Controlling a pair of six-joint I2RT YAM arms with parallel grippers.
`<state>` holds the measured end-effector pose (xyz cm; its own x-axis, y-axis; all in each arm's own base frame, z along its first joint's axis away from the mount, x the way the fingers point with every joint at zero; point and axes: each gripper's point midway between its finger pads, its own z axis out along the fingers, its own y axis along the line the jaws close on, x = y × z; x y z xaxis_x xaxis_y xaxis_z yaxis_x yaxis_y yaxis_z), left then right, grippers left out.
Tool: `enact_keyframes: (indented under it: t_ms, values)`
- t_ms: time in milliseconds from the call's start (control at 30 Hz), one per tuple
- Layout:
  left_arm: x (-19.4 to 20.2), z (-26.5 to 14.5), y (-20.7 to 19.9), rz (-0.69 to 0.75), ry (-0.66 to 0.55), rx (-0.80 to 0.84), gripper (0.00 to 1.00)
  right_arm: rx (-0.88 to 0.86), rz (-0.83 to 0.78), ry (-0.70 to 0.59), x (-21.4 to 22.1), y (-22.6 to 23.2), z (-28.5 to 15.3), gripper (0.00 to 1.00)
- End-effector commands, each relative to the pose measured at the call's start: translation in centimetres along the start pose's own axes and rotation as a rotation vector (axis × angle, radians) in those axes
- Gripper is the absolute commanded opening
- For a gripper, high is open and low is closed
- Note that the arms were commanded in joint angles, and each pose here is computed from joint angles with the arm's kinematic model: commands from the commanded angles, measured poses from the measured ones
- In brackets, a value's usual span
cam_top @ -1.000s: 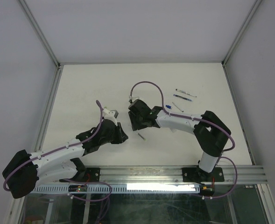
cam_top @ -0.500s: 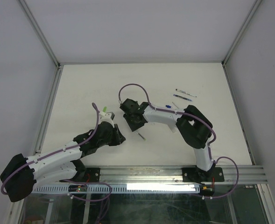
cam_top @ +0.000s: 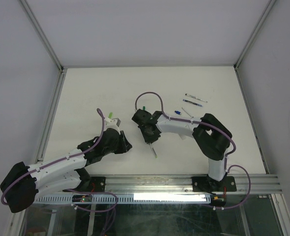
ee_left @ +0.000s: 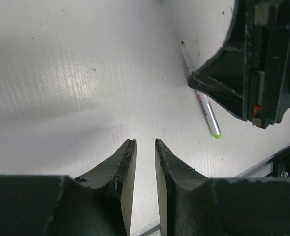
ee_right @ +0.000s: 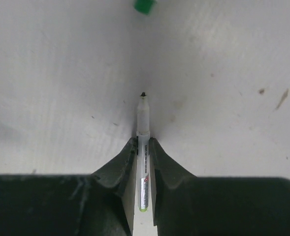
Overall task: Insert the pens into the pen caps
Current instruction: Pick up the pen from the center of the board.
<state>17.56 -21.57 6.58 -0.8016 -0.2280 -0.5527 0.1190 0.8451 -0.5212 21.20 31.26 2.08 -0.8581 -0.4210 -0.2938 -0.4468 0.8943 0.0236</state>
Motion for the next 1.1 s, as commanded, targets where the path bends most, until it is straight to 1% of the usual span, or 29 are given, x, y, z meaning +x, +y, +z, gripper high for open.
enact_keyframes:
  t_ms: [0,167,300,467,733,833,1000,1067]
  values:
    - [-0.8,0.0,-1.0,0.007,-0.032,0.031,0.23,0.053,0.097,0.071,3.7,-1.8,-1.0,0.16]
    - [-0.8,0.1,-1.2,0.010,-0.027,0.035,0.23,0.064,0.084,0.120,4.5,-1.9,-1.2,0.24]
    - [-0.8,0.0,-1.4,0.008,-0.026,0.043,0.23,0.066,0.068,0.165,4.9,-1.7,-0.7,0.30]
    - [-0.8,-0.1,-1.6,0.006,-0.026,0.051,0.24,0.056,0.061,0.208,5.5,-1.4,-0.6,0.32]
    - [-0.9,-0.1,-1.9,0.013,-0.018,0.059,0.24,0.057,0.068,0.249,6.8,-1.7,-0.7,0.30]
    - [-0.9,0.0,-2.0,0.013,-0.018,0.063,0.24,0.065,0.065,0.246,6.8,-1.8,-0.2,0.24]
    - [-0.9,0.1,-2.3,0.016,-0.013,0.074,0.24,0.094,0.079,0.202,5.5,-2.2,1.0,0.15]
    - [-0.9,0.1,-2.7,0.021,-0.010,0.089,0.27,0.089,0.096,0.187,5.0,-2.1,1.2,0.12]
